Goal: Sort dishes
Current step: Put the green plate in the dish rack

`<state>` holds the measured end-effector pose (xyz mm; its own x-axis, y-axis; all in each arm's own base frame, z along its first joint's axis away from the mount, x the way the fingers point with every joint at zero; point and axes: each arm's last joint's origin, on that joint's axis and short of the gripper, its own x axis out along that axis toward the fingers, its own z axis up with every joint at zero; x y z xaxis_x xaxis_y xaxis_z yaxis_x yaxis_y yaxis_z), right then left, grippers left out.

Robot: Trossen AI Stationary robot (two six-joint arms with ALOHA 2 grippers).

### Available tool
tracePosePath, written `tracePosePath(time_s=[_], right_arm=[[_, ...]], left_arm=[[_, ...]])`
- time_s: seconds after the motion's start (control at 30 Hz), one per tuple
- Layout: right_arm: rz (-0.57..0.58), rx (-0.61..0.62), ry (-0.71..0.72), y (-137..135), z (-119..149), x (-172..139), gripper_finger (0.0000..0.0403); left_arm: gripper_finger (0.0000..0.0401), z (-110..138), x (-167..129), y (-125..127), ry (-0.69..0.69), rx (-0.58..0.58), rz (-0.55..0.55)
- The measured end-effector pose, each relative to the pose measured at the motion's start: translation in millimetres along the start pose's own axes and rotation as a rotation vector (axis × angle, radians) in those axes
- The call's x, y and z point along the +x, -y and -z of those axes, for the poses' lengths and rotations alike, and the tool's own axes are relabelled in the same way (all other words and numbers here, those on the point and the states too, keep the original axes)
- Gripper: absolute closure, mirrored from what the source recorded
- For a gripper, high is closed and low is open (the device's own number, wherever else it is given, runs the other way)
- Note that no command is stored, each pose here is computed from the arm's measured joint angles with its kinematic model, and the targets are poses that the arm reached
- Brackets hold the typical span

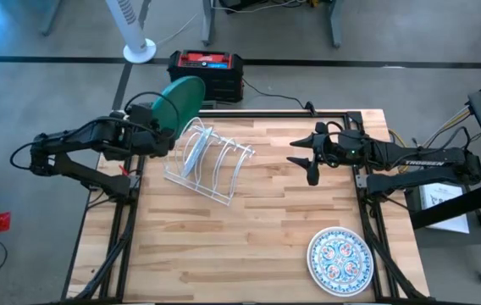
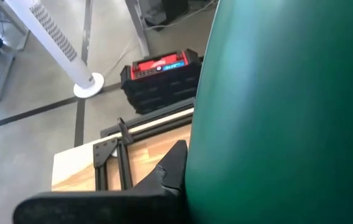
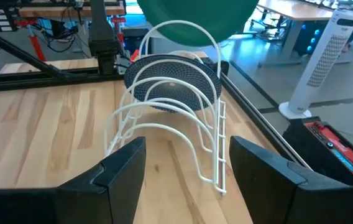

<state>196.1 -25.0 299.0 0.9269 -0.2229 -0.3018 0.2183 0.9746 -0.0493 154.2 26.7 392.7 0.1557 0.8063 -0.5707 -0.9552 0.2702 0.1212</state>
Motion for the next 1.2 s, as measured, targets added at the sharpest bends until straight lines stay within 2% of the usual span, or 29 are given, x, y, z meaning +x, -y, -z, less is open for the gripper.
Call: tracePosePath(time_s=[0.23,0.4,0.5,0.93,1.2], right_arm=[[0.0,0.001,-0.004,0,1,0,0.0175],[0.0,0.001,-0.004,0,1,0,0.018],[0.0,0.001,-0.003,0,1,0,0.0179],[0.0,0.002,-0.005,0,1,0,0.0176],[0.0,0.002,-0.006,0,1,0,0.017]], left_arm=[[0.0368,6,5,5,-0.017,0.023,-0.017],[0.032,8,9,12,-0.06,0.043,-0.01],[0.0308,11,12,18,-0.09,0.061,-0.01],[0.0302,14,20,38,-0.123,0.112,-0.037],[0.0315,16,25,46,-0.128,0.148,-0.059]])
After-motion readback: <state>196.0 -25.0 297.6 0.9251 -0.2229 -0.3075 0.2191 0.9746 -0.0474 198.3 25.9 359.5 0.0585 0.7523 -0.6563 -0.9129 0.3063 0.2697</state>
